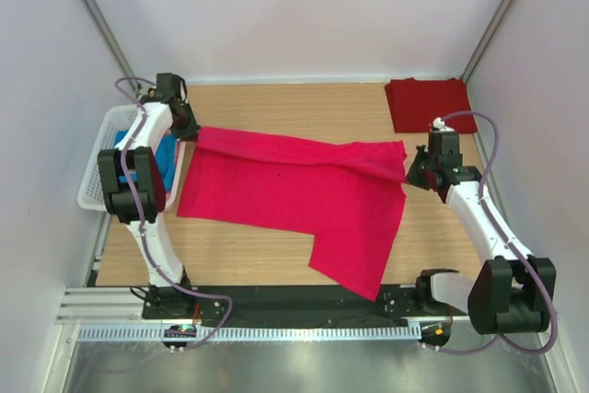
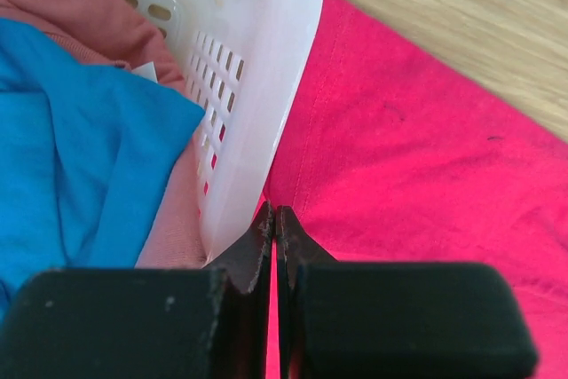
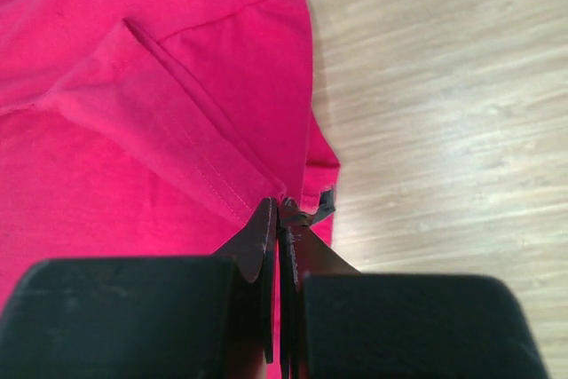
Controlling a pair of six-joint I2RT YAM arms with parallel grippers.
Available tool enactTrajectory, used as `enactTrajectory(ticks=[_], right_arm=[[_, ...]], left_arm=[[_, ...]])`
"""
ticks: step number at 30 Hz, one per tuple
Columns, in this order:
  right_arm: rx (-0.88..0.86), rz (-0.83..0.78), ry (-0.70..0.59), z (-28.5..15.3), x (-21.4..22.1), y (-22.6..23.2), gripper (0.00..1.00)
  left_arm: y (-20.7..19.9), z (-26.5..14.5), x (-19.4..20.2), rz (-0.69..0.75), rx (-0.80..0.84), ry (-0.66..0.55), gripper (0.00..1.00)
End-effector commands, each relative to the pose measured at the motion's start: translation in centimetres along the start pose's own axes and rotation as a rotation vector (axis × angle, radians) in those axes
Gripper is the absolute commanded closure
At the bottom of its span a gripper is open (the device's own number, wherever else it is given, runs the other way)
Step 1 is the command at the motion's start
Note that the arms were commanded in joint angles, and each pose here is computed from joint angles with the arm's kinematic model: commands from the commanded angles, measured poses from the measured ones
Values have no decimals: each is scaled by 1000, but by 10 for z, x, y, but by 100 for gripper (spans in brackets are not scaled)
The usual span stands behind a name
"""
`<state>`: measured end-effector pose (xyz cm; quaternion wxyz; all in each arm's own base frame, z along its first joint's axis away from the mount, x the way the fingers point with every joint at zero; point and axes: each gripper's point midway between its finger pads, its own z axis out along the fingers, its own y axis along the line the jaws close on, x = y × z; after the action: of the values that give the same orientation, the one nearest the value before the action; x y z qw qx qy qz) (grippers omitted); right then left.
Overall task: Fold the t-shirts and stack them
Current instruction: Fold the tshirt
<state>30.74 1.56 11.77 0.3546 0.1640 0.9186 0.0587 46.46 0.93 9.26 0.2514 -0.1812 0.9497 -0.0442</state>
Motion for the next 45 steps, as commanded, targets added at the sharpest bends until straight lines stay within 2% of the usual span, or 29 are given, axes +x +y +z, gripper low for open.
enactTrajectory(ticks=[1, 6, 14, 15, 17, 18, 19, 21, 22, 25, 29, 32, 35, 36, 39, 41, 45], right_arm=[[63, 24, 5, -8, 10, -14, 99], [19, 48, 33, -13, 26, -9, 99], [96, 93, 47, -18, 34, -22, 99], [102, 115, 59, -18, 36, -22, 96], [104, 144, 81, -18, 41, -21, 95], [103, 173, 92, -18, 44, -20, 94], [96, 183, 99, -19, 46, -18, 92], [102, 210, 106, -22, 46, -17, 83], [97, 216, 106, -24, 44, -15, 81], [104, 233, 99, -38, 21, -8, 71], [36, 263, 77, -31, 0, 11, 62], [-87, 205, 95, -12, -5, 32, 58], [-183, 126, 143, 17, -11, 52, 56], [-175, 111, 218, 34, 1, 53, 55], [-231, 27, 271, 48, -5, 67, 50], [-232, -8, 321, 59, -5, 71, 49], [-262, -152, 318, 73, -10, 82, 48]], left_arm=[[16, -1, 6, 34, -82, 16, 100], [14, 1, 7, 58, -134, 30, 100], [31, 4, 10, 69, -276, 55, 100], [34, 4, 9, 70, -296, 55, 100], [36, 6, 9, 74, -315, 67, 96], [35, 7, 8, 72, -311, 68, 93], [25, 6, 9, 88, -295, 65, 83], [14, 0, 9, 74, -266, 67, 71], [7, -5, 5, 70, -250, 57, 61], [-17, -29, -14, 28, -177, 3, 49], [-61, -55, -26, -40, -10, -43, 43], [-88, -61, -14, -95, 128, -16, 41], [-96, -50, 14, -149, 190, 51, 42], [-92, -43, 28, -159, 181, 88, 43], [-89, -36, 38, -163, 166, 120, 43], [-74, -28, 42, -152, 85, 134, 43], [-49, -14, 52, -129, -32, 160, 42]])
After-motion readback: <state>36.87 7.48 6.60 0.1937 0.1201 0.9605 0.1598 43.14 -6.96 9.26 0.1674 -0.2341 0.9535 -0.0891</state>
